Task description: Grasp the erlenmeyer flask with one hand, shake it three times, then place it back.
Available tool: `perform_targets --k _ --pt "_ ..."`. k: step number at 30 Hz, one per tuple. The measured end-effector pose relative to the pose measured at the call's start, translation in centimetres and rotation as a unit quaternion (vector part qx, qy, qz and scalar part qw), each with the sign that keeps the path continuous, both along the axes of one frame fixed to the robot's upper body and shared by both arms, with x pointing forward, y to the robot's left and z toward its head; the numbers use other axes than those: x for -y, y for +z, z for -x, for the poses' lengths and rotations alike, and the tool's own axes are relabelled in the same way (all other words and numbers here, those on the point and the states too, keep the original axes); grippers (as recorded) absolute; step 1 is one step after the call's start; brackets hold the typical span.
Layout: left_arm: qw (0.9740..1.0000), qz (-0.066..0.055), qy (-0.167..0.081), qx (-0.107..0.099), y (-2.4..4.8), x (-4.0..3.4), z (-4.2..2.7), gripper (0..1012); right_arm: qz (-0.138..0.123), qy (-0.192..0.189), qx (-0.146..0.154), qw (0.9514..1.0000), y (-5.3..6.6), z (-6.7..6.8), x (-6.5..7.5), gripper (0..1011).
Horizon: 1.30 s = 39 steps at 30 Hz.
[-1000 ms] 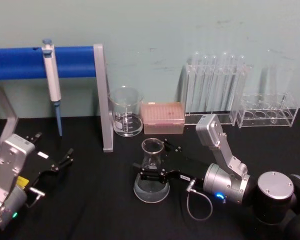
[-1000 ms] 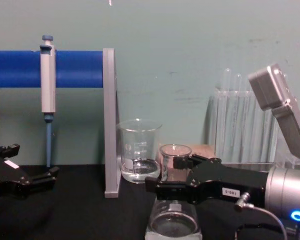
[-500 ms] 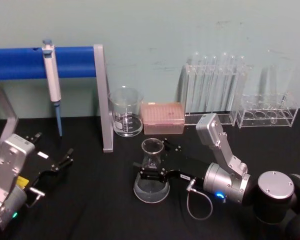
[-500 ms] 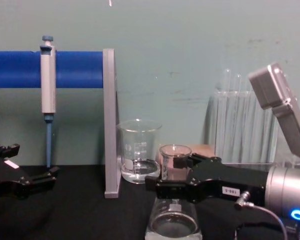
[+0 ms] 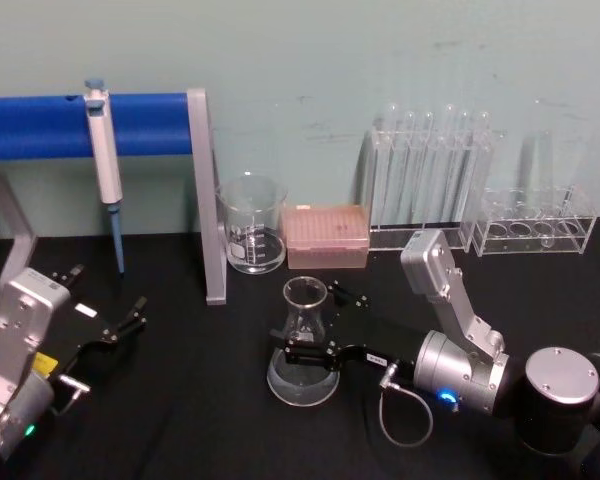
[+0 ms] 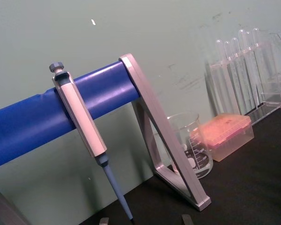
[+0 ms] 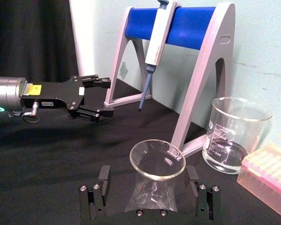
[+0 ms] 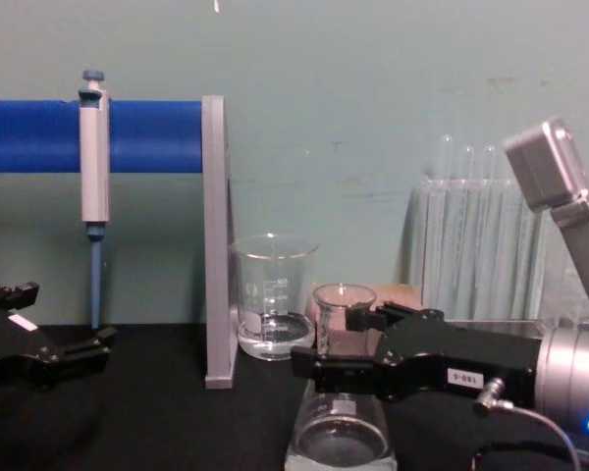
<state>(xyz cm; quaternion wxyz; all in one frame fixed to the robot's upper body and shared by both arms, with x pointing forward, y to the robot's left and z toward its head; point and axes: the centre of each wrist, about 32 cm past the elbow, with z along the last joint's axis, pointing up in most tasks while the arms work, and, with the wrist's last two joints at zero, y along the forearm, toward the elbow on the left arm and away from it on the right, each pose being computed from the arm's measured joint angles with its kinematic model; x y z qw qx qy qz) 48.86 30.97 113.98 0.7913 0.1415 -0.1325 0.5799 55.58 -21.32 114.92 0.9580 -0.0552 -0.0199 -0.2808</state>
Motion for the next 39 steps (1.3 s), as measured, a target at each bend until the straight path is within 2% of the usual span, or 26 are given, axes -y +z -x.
perform_targets --k 11,28,34,39 --pt "1.0 0.0 0.0 0.0 0.0 0.0 0.0 1001 -0.001 -0.012 -0.005 0.9999 0.2 1.3 0.8 1003" --pt "1.0 0.0 0.0 0.0 0.0 0.0 0.0 1001 -0.005 -0.054 -0.014 0.9984 1.0 3.8 3.3 1003" --pt "1.0 0.0 0.0 0.0 0.0 0.0 0.0 1001 -0.004 -0.081 -0.012 0.9966 1.5 4.3 4.3 1003" --pt "1.0 0.0 0.0 0.0 0.0 0.0 0.0 1001 -0.003 -0.12 -0.003 0.9927 1.8 4.3 4.9 1003"
